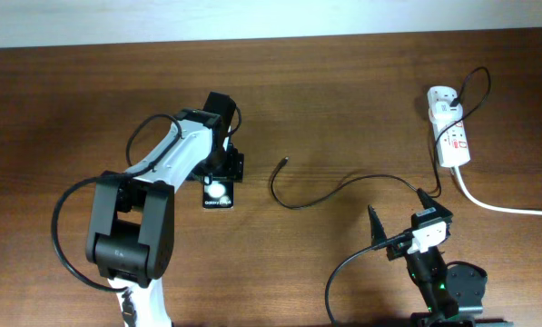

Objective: Plug charger to phone and switch on socket

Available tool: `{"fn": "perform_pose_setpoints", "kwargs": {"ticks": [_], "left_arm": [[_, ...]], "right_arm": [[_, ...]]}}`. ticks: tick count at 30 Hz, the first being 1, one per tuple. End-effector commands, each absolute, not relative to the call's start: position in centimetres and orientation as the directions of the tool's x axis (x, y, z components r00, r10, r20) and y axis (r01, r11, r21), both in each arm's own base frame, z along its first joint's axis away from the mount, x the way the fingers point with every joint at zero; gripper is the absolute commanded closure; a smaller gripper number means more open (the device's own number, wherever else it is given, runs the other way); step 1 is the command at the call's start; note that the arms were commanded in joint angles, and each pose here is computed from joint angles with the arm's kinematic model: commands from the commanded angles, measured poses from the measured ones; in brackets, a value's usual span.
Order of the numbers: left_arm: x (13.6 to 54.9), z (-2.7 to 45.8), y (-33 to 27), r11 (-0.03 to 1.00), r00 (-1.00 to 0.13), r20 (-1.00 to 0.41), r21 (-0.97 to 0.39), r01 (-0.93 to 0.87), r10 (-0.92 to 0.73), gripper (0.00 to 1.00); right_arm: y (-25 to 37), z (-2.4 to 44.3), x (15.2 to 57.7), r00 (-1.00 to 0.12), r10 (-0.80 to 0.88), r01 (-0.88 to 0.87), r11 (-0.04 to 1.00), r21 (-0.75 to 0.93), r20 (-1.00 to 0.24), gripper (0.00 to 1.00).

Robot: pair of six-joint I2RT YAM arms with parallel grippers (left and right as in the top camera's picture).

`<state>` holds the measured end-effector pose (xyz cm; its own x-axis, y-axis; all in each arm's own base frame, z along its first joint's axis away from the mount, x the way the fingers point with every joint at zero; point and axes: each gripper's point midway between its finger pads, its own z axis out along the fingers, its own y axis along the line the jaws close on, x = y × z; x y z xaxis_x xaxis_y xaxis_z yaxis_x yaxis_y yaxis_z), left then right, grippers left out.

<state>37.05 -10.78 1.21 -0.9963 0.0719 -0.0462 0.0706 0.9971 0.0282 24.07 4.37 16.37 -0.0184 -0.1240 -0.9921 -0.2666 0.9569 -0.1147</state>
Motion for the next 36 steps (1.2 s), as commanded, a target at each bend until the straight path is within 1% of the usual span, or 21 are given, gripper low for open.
{"fn": "perform_pose_setpoints", "kwargs": {"ticks": [1, 4, 7, 13, 36], "left_arm": [[37.0, 0.4, -10.7, 0.997, -0.996, -0.049, 0.031, 0.074, 0.075, 0.13], [37.5, 0.3, -10.8, 0.999, -0.997, -0.072, 0.022, 0.024, 0.026, 0.08], [37.7, 0.3, -10.9, 1.000, -0.996, -0.082, 0.020, 0.021, 0.022, 0.06], [37.1, -0.4, -10.6, 0.999, -0.997, -0.068, 0.031, 0.020, 0.023, 0.07], [37.9, -1.1, -10.8, 1.000, -0.994, -0.105, 0.021, 0.019, 0.022, 0.10]], "right_arm": [[4.4, 16.1, 24.1, -0.024, -0.118, -0.265, 0.958, -0.108, -0.993, 0.01], [4.4, 16.1, 24.1, -0.024, -0.118, -0.265, 0.958, -0.108, -0.993, 0.01], [4.4, 16.1, 24.1, -0.024, -0.118, -0.265, 0.958, -0.108, -0.993, 0.01], [4.4, 16.1, 24.1, -0.024, -0.118, -0.265, 0.958, -0.108, -0.993, 0.01], [4.4, 16.1, 24.1, -0.024, -0.118, -0.265, 0.958, -0.108, -0.993, 0.01]]}}
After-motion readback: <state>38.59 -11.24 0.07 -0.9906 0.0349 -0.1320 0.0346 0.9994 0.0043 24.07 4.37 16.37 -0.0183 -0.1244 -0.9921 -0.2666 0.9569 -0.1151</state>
